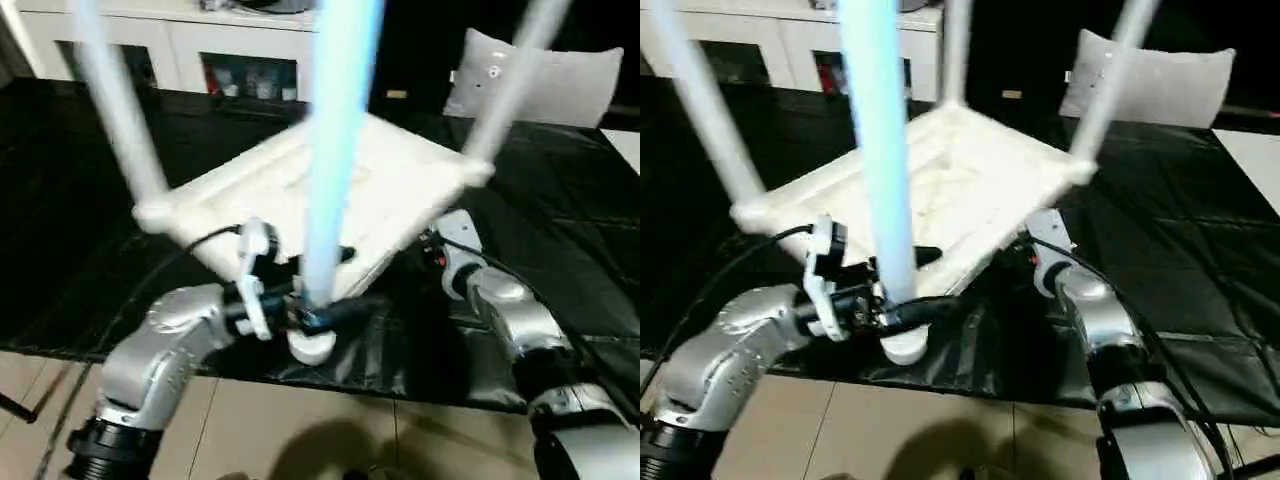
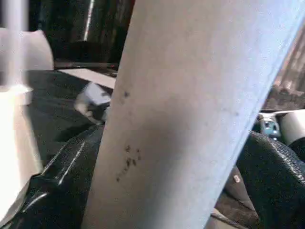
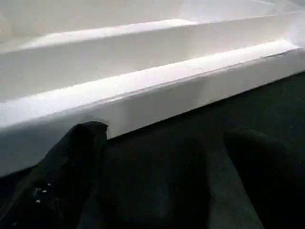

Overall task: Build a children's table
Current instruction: Rotate table base

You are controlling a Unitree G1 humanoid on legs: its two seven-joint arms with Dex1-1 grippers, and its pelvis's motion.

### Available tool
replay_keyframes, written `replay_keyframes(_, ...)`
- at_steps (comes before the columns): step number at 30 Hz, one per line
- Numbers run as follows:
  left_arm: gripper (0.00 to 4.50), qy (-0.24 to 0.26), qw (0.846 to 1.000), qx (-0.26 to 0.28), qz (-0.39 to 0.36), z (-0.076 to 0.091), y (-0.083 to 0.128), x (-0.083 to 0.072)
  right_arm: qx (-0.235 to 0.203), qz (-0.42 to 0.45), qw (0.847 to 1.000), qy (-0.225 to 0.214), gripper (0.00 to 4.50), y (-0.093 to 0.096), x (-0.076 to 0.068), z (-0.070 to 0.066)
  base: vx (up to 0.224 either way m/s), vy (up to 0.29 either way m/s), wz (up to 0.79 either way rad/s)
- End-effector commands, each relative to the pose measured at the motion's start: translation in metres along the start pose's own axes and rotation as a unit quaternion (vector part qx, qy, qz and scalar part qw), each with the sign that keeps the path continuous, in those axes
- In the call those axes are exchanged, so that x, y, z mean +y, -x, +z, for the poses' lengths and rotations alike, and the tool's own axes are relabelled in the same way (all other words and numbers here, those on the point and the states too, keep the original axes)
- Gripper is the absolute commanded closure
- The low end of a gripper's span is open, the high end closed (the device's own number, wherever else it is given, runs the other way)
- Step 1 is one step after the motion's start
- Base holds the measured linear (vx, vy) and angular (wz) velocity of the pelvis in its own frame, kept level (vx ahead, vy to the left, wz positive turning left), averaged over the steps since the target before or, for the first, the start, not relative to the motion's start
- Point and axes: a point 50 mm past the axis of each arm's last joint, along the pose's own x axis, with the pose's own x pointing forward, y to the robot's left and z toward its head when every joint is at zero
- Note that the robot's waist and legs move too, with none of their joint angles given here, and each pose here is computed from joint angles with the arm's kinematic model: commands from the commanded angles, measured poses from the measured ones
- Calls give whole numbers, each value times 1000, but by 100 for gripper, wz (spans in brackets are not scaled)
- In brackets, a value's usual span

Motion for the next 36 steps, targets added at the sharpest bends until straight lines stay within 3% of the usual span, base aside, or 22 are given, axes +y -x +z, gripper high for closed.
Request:
replay_keyframes(1,9,3,999,-1,-33,1,-10,-8,-40,34,998,18,0,-7,12,20,0,0,0)
replay_keyframes(4,9,4,999,-4,-40,3,-16,-9,-54,63,996,28,0,-8,20,22,0,0,0)
replay_keyframes(10,9,-27,999,-22,-1,11,-36,5,-45,33,998,17,0,-8,11,16,0,0,0)
replay_keyframes(17,9,-33,998,-47,-25,17,-64,2,-59,31,998,-15,0,-1,5,10,0,0,0)
replay_keyframes(19,9,-48,997,-62,5,20,-75,8,-69,16,997,-16,0,4,0,8,0,0,0)
replay_keyframes(20,9,-69,993,-65,67,20,-84,22,-73,-27,996,-41,0,9,-11,3,0,0,0)
replay_keyframes(28,9,-106,986,-41,122,14,-86,36,-65,-102,991,-49,0,26,-29,-16,0,0,0)
replay_keyframes(29,9,-107,983,-45,141,11,-84,39,-80,-112,986,-90,0,34,-30,-20,0,0,0)
replay_keyframes(31,9,-108,982,-55,145,8,-80,37,-96,-112,983,-109,0,41,-27,-19,0,0,0)
replay_keyframes(36,9,-91,982,-88,136,2,-61,28,-127,-106,980,-107,0,53,-14,-11,0,0,0)
